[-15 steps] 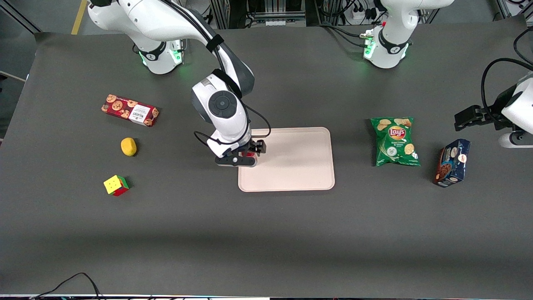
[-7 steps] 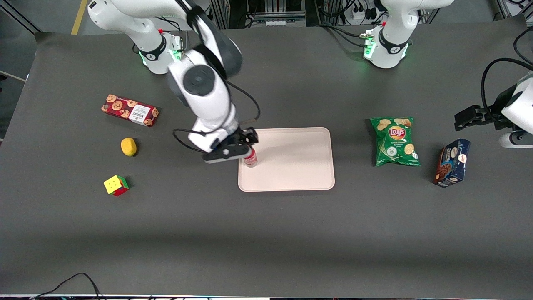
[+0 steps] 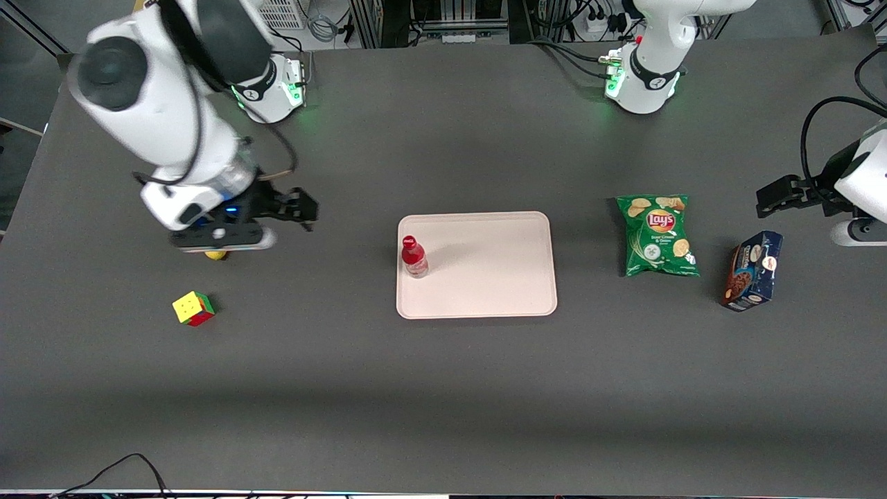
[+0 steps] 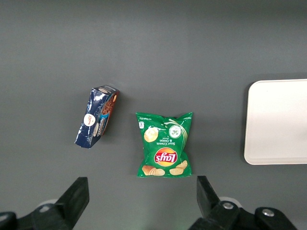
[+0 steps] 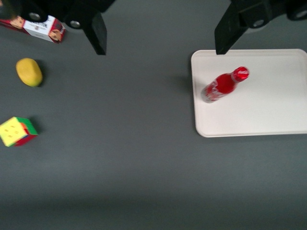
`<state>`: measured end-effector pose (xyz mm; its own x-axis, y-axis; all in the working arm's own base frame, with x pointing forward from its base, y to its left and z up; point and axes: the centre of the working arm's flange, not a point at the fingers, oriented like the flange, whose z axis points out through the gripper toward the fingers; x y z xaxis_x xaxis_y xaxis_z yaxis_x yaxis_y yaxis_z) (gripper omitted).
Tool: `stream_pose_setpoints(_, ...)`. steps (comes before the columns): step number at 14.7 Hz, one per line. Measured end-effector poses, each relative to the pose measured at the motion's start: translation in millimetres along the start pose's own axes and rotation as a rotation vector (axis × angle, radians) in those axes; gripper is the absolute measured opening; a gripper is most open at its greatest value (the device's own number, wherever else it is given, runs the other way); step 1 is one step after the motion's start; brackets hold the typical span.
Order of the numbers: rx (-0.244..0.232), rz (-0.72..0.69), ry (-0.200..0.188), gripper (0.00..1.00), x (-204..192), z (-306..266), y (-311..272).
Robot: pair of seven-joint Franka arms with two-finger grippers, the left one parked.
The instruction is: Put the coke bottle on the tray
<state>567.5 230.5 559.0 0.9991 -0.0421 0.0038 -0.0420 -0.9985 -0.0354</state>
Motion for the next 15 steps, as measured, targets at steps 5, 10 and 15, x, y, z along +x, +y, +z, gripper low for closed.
stream_pose_setpoints(5,-0.024,0.128,-0.036,1.00,-0.7,1.4,91.5)
stream_pose_setpoints(10,-0.028,0.261,-0.060,1.00,-6.6,-1.3,195.2)
stream_pose_setpoints(15,-0.024,0.324,-0.058,1.00,-5.6,-12.7,237.0)
